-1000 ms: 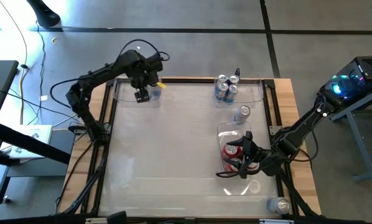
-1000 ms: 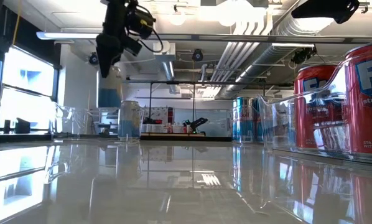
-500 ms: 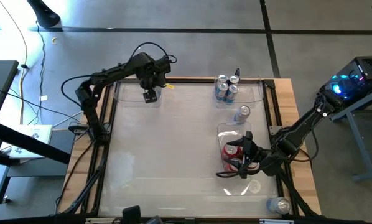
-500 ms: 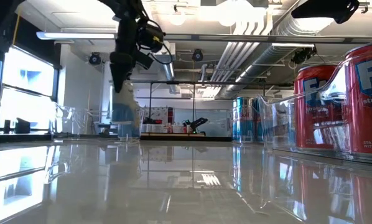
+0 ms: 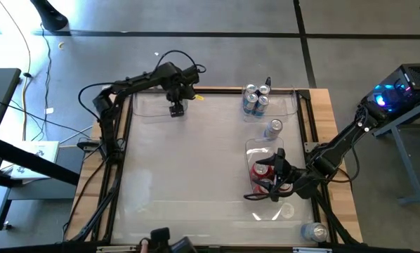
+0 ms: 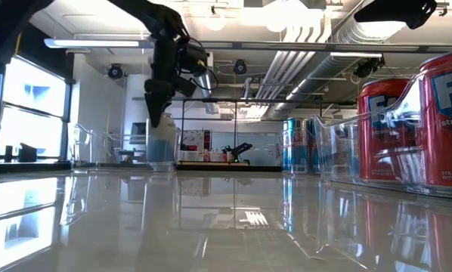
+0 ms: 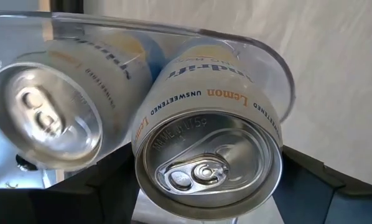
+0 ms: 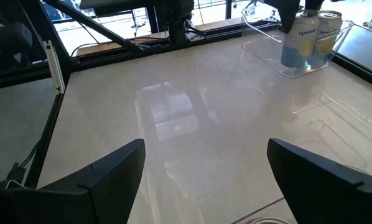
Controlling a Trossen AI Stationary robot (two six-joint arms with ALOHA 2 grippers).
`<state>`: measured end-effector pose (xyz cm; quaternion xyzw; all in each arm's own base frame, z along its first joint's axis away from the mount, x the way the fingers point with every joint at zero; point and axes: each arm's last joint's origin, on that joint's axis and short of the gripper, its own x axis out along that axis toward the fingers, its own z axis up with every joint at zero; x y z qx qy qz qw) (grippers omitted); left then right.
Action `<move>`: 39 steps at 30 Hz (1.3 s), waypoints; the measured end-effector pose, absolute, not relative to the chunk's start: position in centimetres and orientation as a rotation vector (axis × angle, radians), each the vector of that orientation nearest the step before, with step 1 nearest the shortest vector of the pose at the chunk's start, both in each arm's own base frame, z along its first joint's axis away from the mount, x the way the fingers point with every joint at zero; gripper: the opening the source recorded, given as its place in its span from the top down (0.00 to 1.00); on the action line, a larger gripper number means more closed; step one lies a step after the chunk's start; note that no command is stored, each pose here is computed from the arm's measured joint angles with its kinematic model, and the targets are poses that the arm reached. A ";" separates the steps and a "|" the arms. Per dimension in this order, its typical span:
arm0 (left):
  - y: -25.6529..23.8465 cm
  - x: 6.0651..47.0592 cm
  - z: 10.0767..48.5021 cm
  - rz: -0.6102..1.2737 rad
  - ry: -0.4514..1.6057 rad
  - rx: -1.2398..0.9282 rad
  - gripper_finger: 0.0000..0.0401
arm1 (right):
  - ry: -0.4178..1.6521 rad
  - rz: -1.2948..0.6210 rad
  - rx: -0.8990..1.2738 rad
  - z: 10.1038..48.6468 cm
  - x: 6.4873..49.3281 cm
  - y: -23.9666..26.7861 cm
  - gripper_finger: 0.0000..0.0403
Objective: Sort soda cans
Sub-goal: Put the bottom left white soda can into the top left transparent bin, then put the top white soda can into the top left transparent bin
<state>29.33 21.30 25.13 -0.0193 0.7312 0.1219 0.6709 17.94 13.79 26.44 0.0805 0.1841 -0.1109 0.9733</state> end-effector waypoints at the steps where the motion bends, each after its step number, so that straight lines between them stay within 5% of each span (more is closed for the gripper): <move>1: 21.4 29.4 24.9 0.271 1.650 -0.047 0.29 | 0.371 -0.224 0.162 26.4 17.9 13.8 0.17; 16: 22.6 29.0 24.0 0.286 1.655 -0.116 0.18 | 0.371 -0.226 0.169 26.4 17.9 13.8 0.17; 39: 20.8 26.9 30.1 0.421 1.456 -0.095 0.17 | 0.368 -0.232 0.171 26.4 17.9 13.8 0.17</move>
